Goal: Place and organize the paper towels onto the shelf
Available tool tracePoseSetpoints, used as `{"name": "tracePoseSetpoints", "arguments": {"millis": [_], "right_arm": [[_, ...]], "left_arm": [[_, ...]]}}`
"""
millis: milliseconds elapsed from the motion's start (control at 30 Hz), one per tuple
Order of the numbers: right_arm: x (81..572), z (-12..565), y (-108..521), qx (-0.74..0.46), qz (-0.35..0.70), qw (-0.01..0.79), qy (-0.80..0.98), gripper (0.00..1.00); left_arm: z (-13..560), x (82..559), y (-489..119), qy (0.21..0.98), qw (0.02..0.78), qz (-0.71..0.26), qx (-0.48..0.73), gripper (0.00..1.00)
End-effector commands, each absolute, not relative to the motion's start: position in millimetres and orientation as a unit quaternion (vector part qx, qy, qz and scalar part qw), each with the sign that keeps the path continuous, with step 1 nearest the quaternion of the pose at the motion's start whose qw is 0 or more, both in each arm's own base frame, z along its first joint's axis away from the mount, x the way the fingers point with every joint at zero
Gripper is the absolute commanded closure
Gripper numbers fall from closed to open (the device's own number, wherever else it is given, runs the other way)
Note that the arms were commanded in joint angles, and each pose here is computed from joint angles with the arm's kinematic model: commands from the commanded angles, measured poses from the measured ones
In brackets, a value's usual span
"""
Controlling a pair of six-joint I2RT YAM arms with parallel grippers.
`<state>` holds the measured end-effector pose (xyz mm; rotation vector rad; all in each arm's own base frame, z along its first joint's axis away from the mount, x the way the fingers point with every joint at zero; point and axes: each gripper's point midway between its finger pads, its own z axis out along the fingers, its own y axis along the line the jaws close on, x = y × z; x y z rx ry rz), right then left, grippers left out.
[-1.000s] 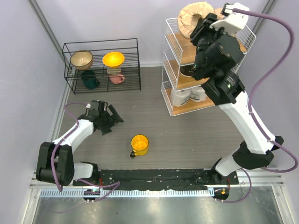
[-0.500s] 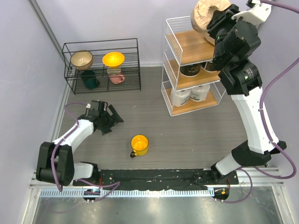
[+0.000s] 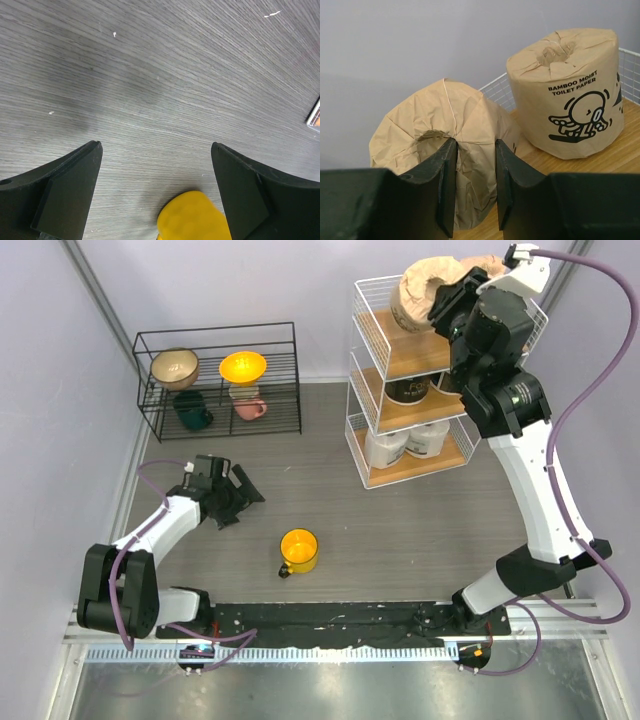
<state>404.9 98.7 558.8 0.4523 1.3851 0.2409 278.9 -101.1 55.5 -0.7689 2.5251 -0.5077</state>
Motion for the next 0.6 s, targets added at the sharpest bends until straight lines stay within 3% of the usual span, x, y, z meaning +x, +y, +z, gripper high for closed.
{"name": "tracePoseSetpoints", "arguments": {"millis": [0, 567], "right_arm": [[379, 591, 87, 0.221, 0.15, 0.761, 0.591, 0.7], [372, 577, 84, 0.223, 0.149, 0.754, 0.6, 0.68]], "left_arm": [[63, 286, -107, 0.912, 0.237, -0.201, -0.267, 0.04], [63, 285, -107, 0.913, 0.235, -0.201, -0.266, 0.05]]}}
